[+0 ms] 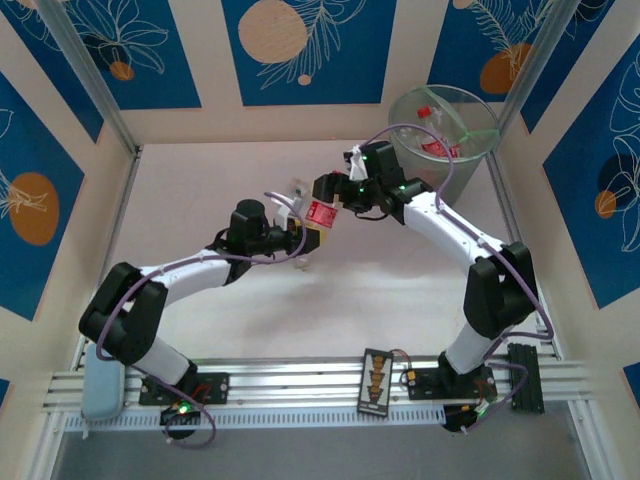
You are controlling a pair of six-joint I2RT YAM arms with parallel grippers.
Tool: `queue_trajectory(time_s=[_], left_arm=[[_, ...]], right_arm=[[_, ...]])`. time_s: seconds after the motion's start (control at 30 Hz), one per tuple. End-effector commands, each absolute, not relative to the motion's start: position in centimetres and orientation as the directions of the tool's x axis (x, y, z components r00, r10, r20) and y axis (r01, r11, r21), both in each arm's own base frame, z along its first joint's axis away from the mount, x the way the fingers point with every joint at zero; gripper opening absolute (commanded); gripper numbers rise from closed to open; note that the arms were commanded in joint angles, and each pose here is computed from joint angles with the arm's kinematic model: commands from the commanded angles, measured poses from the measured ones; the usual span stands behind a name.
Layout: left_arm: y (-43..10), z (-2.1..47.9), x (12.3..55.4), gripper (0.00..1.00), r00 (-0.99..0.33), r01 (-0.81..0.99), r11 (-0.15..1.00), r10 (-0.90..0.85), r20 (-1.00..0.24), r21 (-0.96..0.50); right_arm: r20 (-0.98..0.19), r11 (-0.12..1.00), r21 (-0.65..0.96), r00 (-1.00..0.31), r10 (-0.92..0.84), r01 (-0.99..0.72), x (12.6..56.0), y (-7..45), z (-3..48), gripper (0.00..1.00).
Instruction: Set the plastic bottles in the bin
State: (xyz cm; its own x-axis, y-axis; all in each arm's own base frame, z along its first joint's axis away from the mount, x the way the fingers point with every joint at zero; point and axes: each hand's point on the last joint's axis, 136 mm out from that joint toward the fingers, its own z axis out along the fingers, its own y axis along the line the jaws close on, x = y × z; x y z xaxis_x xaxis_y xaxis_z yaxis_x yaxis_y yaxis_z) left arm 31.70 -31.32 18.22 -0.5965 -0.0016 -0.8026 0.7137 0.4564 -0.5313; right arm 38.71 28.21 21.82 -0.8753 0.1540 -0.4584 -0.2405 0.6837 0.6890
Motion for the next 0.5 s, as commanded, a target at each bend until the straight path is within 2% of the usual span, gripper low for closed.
queue_trajectory(time_s=[0.0, 0.37, 0.47], left_arm=[[-31.53, 20.24, 31.97, 0.47, -0.53, 0.75, 0.457, -0.018, -0.848, -0.479], [-31.48, 20.54, 32.26, 0.59, -0.518, 0.749, 0.468, -0.026, -0.855, -0.468], [-31.48, 20.62, 32.32, 0.68, -0.517, 0.749, 0.468, -0.03, -0.856, -0.469]], right_arm=[[-0.449, 0.657, 0.711, -0.88, 0.152, -0.249, 38.47, 28.92, 22.45, 0.74], [-0.447, 0.658, 0.71, -0.882, 0.148, -0.249, 37.92, 29.16, 22.63, 0.56], [-0.456, 0.663, 0.703, -0.878, 0.146, -0.255, 37.95, 29.06, 22.92, 0.56]])
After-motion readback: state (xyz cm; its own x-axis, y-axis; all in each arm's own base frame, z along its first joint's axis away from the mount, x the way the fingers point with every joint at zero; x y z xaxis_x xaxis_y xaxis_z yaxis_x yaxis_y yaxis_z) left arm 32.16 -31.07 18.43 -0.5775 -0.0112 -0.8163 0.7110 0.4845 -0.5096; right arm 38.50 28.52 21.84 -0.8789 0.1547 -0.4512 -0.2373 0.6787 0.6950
